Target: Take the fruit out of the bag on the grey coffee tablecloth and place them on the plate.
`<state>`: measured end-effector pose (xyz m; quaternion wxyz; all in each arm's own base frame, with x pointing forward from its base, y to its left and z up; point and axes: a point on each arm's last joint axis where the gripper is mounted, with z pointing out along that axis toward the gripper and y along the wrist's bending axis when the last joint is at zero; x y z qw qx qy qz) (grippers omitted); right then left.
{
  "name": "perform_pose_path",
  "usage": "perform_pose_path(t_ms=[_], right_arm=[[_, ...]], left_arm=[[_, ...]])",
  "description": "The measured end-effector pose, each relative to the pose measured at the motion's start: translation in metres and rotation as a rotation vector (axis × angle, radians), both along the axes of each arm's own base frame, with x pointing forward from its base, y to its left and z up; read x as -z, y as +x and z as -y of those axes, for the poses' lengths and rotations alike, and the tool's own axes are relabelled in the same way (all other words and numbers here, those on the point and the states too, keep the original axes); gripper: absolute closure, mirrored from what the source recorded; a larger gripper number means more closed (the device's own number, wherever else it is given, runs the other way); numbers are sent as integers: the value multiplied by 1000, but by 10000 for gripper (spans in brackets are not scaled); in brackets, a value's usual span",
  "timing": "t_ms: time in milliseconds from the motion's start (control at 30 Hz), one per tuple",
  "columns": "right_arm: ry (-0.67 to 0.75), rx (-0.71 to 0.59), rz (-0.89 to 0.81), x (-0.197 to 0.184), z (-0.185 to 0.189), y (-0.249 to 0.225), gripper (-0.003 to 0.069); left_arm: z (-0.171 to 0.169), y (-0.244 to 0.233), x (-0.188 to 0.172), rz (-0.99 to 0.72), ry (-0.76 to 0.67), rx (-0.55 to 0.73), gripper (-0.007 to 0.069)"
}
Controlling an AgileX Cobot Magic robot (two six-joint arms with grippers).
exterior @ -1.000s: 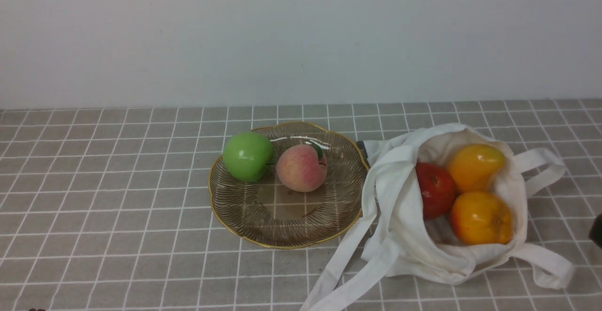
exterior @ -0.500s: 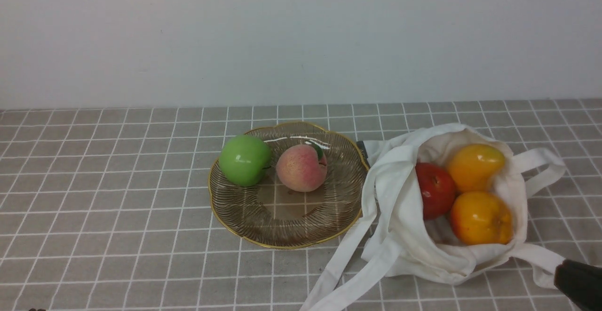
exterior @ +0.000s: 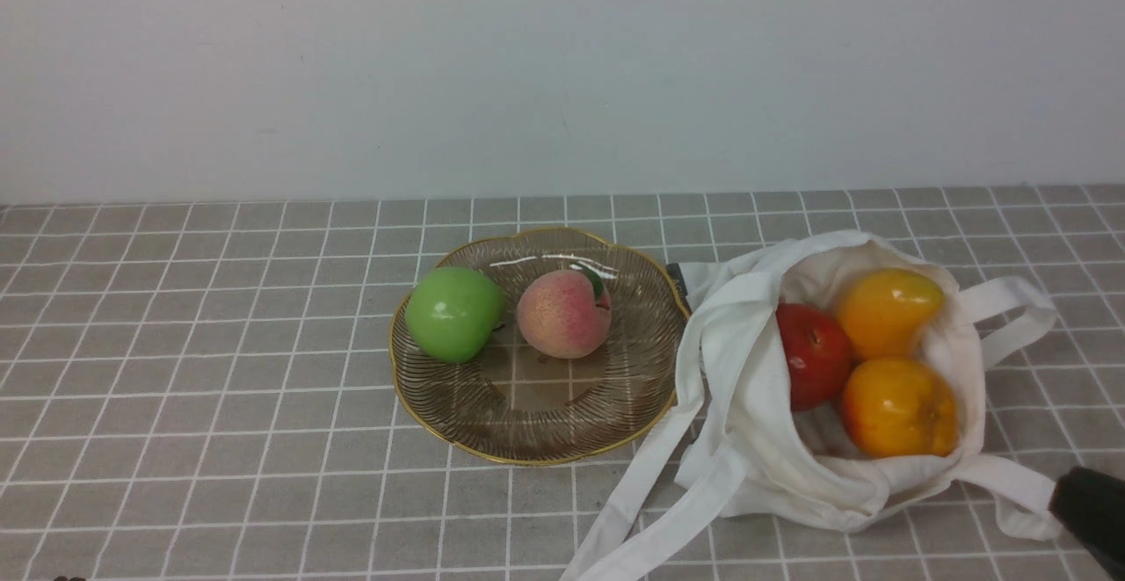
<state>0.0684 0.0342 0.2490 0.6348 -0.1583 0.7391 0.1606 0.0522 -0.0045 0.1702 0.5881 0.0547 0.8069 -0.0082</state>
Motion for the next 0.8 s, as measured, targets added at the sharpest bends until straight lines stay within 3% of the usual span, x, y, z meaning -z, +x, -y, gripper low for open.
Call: perform_pose_path(t_ms=[233,400,800], right_arm=[[45,236,66,27,20,-7,674],[65,320,82,42,25,-11,674],[21,332,53,59,26,-12,674]], left_arm=[[0,0,0,0,0,0,633],[0,0,0,0,0,0,633],[0,0,0,0,0,0,633]])
